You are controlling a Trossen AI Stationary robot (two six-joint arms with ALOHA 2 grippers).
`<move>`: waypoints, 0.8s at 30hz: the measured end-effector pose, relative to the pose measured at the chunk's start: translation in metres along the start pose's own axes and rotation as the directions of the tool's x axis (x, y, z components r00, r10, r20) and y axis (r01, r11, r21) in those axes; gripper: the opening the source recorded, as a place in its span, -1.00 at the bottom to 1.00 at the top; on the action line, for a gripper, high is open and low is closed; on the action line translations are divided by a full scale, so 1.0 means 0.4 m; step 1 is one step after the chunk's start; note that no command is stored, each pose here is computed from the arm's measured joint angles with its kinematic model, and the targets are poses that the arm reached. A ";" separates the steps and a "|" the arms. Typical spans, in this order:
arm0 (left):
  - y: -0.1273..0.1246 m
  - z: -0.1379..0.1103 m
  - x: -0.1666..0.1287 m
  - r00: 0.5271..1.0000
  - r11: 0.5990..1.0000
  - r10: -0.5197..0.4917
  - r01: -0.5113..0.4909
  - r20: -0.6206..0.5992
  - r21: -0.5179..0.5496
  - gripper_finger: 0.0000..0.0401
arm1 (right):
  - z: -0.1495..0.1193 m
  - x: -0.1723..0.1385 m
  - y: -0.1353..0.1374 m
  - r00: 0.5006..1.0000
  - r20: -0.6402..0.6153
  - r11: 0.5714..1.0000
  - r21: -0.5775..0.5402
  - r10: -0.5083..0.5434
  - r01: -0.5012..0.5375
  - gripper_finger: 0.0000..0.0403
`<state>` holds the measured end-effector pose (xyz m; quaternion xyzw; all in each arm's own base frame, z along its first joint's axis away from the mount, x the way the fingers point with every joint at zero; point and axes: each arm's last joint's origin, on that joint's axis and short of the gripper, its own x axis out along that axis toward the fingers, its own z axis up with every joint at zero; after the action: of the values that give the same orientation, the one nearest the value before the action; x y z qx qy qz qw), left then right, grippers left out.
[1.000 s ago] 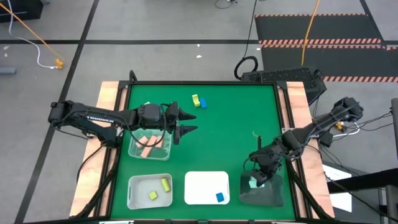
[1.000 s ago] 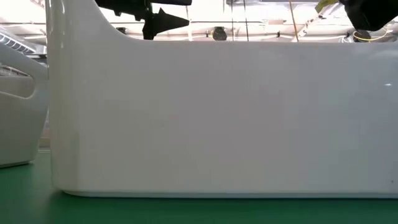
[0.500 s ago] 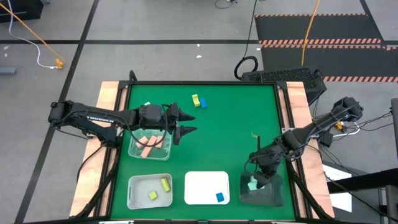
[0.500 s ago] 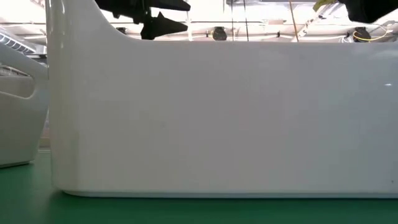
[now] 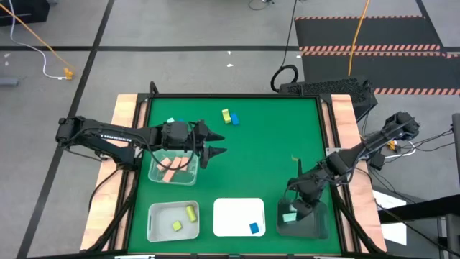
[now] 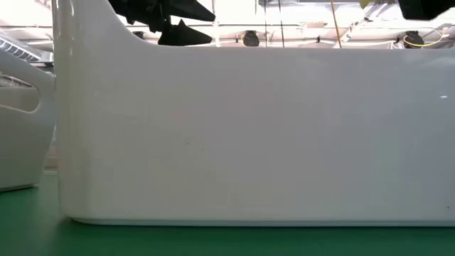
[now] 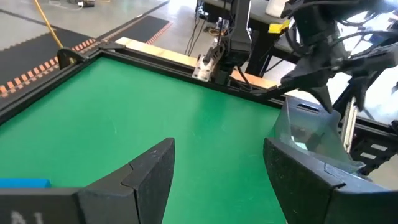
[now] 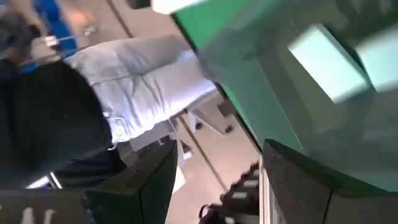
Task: Sort & place blocks by color
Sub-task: Put the light blue block into the black bin
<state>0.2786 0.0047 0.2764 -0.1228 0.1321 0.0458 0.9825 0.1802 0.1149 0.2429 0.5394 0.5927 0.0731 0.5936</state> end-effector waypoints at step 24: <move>0.245 -0.045 -0.071 0.741 0.767 0.511 -0.621 -0.435 -0.158 0.21 | 0.182 -0.138 0.049 0.648 0.712 0.851 -0.492 0.271 0.184 0.07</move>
<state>0.2348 0.0932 0.2450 -0.2263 0.3360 0.3408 0.8484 0.2322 0.0423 0.2708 0.3513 0.2313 0.0135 0.9072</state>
